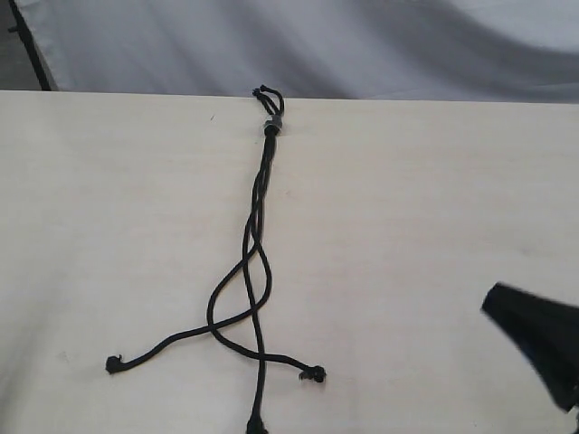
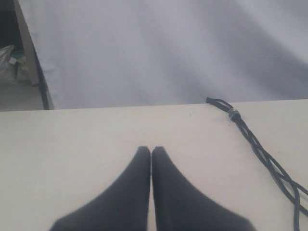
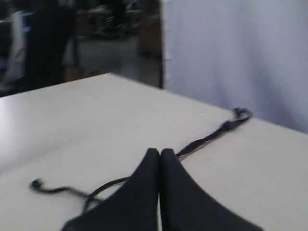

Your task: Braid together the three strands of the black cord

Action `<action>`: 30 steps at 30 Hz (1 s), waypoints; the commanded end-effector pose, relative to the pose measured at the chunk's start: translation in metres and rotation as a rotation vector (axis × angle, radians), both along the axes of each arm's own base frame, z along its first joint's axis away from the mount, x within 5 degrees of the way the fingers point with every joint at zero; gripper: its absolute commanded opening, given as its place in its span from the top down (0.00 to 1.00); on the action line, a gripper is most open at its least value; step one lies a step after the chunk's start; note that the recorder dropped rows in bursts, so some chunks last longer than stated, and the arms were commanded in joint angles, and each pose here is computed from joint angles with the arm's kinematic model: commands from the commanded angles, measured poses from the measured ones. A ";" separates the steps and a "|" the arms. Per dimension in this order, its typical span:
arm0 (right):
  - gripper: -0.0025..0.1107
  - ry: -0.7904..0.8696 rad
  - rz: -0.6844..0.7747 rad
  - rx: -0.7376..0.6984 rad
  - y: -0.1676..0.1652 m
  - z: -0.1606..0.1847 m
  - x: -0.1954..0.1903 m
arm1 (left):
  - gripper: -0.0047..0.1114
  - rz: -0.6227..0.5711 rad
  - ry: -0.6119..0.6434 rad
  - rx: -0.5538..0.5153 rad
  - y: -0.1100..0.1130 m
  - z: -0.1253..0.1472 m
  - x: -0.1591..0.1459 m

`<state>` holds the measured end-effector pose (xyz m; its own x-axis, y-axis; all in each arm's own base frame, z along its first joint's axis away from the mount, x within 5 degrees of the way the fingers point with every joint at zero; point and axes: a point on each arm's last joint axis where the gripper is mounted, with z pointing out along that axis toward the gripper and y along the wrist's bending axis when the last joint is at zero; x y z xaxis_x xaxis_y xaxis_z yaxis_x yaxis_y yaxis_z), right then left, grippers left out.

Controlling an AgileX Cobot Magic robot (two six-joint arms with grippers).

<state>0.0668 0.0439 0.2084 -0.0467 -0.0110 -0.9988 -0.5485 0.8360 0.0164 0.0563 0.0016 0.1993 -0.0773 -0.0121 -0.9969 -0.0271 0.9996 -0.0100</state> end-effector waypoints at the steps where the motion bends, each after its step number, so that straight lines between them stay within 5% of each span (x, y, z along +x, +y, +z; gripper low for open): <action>1: 0.98 -0.090 -0.329 0.092 -0.027 0.008 0.000 | 0.95 0.002 -0.001 -0.014 0.000 -0.001 0.000; 10: 0.98 -0.095 -0.691 0.092 -0.050 0.003 -0.011 | 0.95 0.002 -0.001 -0.014 0.000 -0.001 0.000; 30: 0.98 0.057 -0.712 0.056 -0.051 -0.011 -0.011 | 0.95 0.002 -0.001 -0.014 0.000 -0.001 0.000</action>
<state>0.0561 -0.0068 0.1992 -0.0689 0.0879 -0.9937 0.1265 0.9888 0.0787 0.0563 0.0016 0.1993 -0.0773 -0.0121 -0.9969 -0.0271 0.9996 -0.0100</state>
